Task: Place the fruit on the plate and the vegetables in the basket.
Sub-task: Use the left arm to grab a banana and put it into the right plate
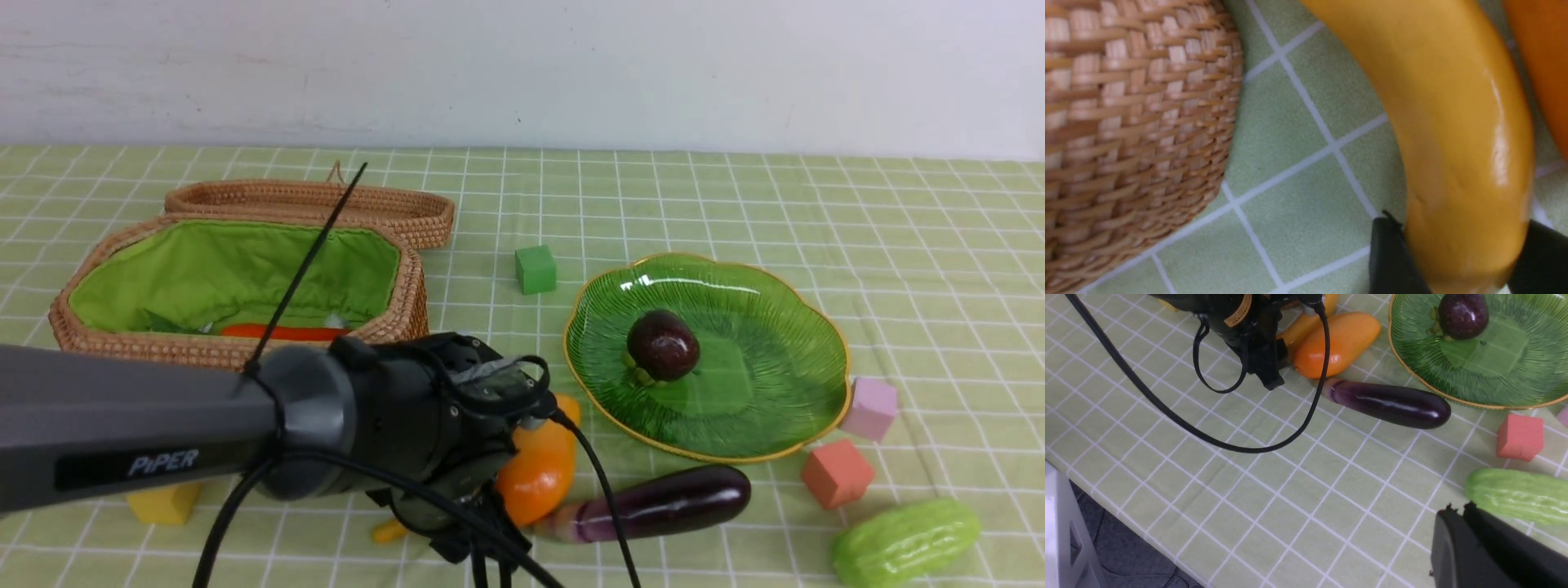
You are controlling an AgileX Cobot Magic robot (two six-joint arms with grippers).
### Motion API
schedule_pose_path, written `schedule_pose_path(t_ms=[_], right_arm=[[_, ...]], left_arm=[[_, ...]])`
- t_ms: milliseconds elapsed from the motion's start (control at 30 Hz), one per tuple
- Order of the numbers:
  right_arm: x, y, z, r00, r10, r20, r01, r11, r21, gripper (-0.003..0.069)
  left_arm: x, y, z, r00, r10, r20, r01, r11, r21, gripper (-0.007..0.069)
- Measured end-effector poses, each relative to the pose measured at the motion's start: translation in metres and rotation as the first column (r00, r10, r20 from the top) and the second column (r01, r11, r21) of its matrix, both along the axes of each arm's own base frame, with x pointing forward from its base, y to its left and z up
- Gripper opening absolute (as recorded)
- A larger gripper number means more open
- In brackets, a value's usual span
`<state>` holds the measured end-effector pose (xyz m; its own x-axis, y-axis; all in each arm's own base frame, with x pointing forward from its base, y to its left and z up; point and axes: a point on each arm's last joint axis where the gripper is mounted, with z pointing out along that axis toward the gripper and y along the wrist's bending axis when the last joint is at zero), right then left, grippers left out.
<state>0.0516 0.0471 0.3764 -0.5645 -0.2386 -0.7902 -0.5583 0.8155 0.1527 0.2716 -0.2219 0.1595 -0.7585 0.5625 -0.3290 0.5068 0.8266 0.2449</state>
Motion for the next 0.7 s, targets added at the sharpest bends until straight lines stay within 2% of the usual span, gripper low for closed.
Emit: schedule_pose_path(t_ms=[333,700], right_arm=[[0.000,0.000,0.000,1.000,0.002,0.000,-0.002,1.000,0.001,0.0032],[0.000,0.001,0.000,1.000,0.006,-0.001,-0.006,1.000,0.010,0.0033]], left_arm=[[0.000,0.001,0.005,1.000,0.004,0.009,-0.004,1.000,-0.001,0.0315],[-0.012,0.008,0.063,0.995,0.044,0.086,-0.031,0.989,-0.146,0.0315]])
